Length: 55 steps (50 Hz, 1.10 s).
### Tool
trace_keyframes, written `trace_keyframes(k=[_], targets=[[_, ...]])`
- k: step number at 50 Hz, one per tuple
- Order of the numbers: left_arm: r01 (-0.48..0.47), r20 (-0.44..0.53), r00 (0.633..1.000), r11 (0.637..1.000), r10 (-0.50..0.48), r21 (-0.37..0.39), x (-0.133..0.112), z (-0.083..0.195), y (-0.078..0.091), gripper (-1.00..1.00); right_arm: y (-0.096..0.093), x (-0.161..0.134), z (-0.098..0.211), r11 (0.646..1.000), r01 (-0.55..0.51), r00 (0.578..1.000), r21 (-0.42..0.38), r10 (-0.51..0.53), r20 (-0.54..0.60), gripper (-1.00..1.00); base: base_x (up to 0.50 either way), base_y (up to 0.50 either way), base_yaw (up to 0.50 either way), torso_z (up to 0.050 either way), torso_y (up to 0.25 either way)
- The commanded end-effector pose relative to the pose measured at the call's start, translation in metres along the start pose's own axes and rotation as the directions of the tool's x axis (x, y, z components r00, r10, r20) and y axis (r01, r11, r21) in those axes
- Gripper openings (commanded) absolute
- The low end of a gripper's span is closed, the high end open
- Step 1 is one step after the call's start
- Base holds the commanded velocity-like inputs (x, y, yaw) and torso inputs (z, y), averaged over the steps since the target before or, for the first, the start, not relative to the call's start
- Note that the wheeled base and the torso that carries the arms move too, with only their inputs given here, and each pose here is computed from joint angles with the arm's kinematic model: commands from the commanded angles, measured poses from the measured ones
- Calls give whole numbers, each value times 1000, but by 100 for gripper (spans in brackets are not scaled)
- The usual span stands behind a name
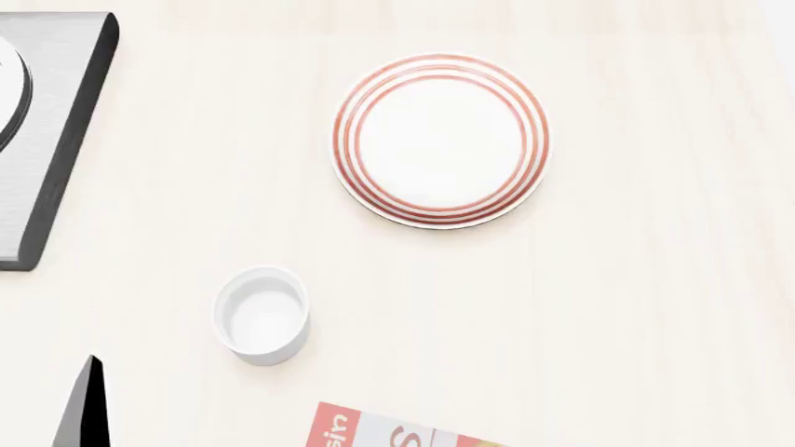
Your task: Pick the akita bowl on the cookies box and place it on the plate.
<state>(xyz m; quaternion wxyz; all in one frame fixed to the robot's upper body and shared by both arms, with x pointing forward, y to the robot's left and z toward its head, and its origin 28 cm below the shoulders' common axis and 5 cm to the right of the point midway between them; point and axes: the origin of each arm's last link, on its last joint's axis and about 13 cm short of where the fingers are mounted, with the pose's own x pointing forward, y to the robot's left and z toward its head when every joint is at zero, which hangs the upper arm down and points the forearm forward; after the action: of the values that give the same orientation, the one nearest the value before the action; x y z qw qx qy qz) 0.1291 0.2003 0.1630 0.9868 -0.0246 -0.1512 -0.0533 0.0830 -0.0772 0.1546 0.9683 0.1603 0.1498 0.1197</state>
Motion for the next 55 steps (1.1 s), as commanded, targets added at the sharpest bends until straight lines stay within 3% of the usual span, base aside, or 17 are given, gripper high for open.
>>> trace_keyframes(k=[1,31,55], targets=[[0,1,1000,1000,0,0,0,0,0,100,2,-2,14,999,-26,998,23,25,51,-100,0,0,0,0,0],[-5,-4,1000,1000,5,-1,1,-1,1,100,-25,43,71,997,44,987,64,-53,150,-100,0,0,0,0,0],[-5,-14,1000,1000,5,-10,3,-3,2,100,-41,114,127,991,31,971,129,-61,232,-100,0,0,0,0,0]])
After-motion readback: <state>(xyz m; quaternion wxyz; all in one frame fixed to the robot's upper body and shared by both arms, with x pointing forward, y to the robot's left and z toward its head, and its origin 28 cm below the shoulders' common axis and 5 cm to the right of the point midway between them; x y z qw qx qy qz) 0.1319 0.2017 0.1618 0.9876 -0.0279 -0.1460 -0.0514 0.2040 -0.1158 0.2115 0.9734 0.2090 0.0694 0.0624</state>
